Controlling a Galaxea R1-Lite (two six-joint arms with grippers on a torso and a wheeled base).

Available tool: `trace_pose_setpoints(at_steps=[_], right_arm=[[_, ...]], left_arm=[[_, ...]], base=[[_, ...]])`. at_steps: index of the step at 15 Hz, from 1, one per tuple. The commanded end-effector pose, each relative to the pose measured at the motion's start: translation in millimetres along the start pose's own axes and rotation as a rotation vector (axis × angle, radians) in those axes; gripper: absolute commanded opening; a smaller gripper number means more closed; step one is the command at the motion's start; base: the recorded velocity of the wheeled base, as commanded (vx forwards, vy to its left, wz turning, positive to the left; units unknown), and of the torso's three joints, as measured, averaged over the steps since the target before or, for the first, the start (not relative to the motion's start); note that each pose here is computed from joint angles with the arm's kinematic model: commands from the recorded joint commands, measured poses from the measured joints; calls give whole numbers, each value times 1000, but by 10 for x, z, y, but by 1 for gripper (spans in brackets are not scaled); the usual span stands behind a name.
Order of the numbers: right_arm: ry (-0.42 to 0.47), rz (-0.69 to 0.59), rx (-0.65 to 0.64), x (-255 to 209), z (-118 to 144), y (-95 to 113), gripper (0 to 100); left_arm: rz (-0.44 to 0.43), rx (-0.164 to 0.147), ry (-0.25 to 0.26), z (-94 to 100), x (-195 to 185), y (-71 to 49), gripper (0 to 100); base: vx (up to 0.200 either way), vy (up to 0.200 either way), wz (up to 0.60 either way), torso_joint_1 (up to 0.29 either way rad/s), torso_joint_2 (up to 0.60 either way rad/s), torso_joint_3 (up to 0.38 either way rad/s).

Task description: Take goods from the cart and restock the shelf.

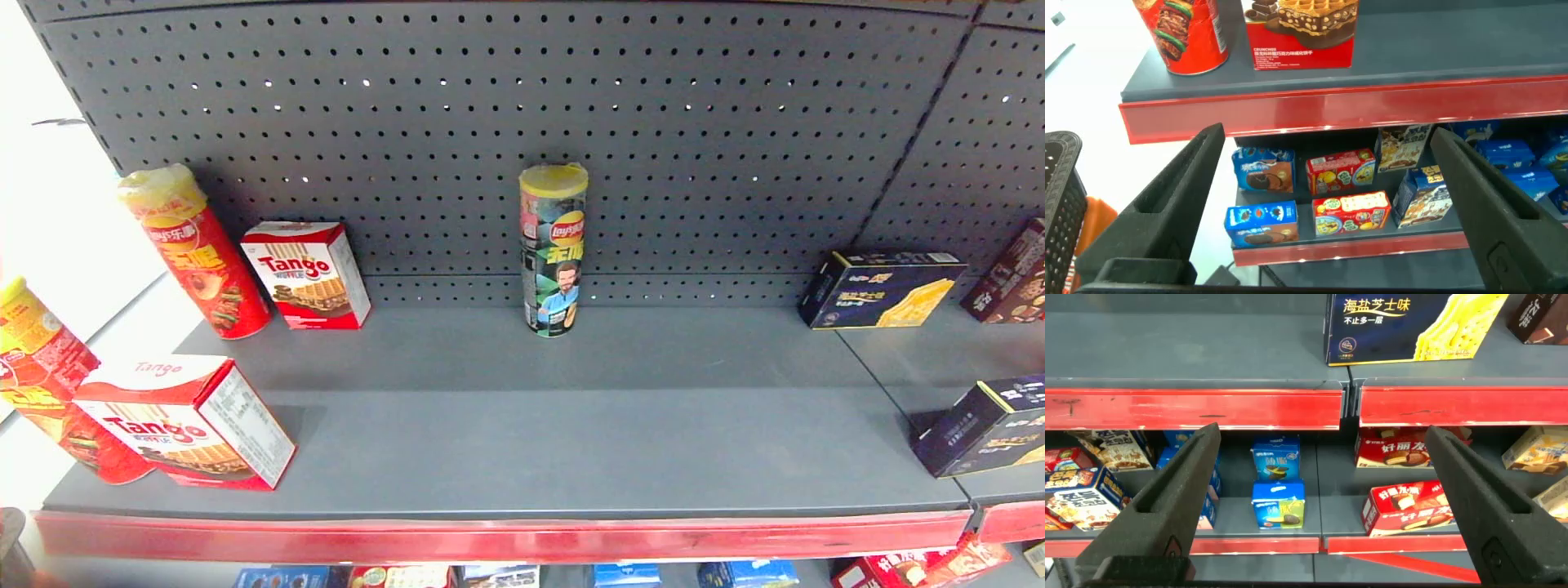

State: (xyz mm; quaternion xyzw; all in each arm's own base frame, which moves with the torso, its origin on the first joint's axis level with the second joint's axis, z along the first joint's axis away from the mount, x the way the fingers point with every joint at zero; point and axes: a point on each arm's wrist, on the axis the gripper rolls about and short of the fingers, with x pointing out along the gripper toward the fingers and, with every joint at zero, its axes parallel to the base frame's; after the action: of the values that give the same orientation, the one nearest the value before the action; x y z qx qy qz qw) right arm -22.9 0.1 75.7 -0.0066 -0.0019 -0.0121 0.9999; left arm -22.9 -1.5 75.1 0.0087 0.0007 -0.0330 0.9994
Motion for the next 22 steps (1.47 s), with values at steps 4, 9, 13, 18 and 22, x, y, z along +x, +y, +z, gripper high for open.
trace_pose_setpoints(at_steps=[4,9,13,18,22], right_arm=[[1,1,-1,1,1,0,100],[-1,0,-8,1,2,0,100],[-1,-2,-7,1,2,0,100],[-1,0,-7,1,2,0,100],[1,-3,1,1,1,0,100]], left_arm=[[0,-1,1,0,1,0,100],[0,-1,1,0,1,0,100],[0,-1,1,0,1,0,100],[0,-1,1,0,1,0,100],[0,-1,1,0,1,0,100]], base=[[0,0,0,0,0,0],[0,0,240,1,0,1],[0,0,600,7,6,1],[0,0,600,1,2,2],[0,0,150,2,2,1]])
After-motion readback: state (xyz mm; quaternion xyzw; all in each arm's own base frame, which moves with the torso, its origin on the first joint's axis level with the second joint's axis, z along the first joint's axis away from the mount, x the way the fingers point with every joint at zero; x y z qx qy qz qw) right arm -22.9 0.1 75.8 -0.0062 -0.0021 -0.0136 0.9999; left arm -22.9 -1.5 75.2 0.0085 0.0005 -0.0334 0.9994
